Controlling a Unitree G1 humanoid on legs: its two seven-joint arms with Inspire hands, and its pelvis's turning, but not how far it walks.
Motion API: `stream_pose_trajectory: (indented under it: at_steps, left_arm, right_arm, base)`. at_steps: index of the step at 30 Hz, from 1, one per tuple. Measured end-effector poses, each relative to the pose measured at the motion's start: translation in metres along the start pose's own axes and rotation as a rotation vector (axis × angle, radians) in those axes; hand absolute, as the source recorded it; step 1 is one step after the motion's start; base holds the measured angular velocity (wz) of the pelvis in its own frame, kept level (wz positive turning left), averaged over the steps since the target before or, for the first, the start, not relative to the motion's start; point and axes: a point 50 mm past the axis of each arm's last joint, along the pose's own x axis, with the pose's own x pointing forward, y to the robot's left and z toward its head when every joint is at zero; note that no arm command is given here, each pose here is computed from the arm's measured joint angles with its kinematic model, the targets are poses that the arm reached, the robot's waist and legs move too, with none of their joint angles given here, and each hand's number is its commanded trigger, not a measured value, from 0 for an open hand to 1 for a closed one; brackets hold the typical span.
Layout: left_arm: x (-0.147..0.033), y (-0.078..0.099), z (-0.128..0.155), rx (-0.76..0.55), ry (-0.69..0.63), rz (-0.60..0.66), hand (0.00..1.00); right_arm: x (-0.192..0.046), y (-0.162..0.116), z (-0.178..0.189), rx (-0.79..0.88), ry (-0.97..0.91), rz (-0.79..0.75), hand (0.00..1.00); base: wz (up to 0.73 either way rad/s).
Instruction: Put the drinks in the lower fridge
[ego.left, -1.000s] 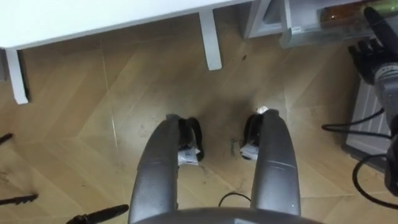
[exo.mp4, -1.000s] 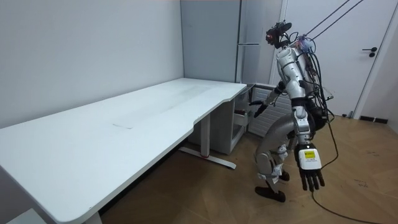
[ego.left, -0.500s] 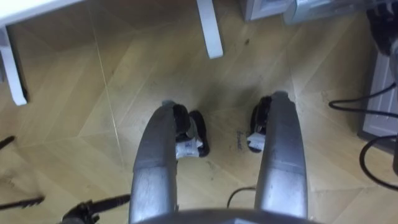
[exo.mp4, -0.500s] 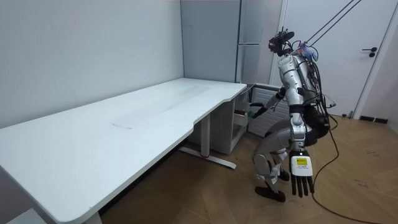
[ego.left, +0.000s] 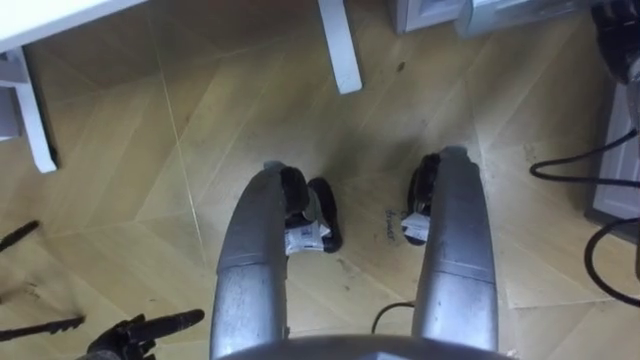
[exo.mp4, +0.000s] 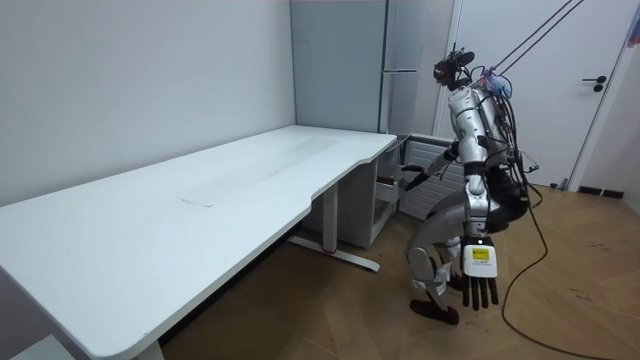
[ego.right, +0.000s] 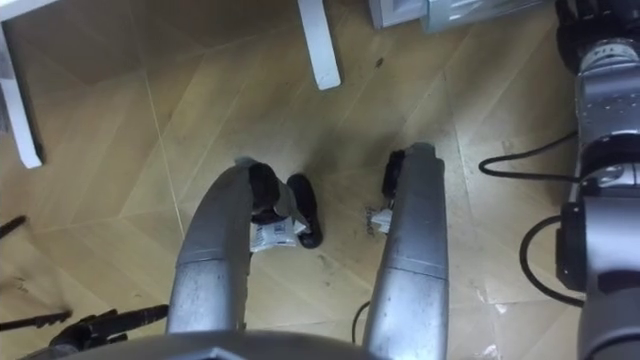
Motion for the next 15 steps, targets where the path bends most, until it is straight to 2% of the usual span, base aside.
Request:
stream_pose_trajectory:
  at_steps: [7,15]
  left_arm:
    - [-0.001,0.003,-0.006,0.001,0.007,0.004,0.00]
    - [-0.003,0.007,-0.016,0.006,0.007,0.005,0.00]
  right_arm:
    - [0.000,0.016,-0.005,0.003,0.012,0.023,0.00]
    - [-0.001,0.005,-0.022,0.012,0.050,-0.060,0.00]
  base:
    - [-0.08]
    - [0.00]
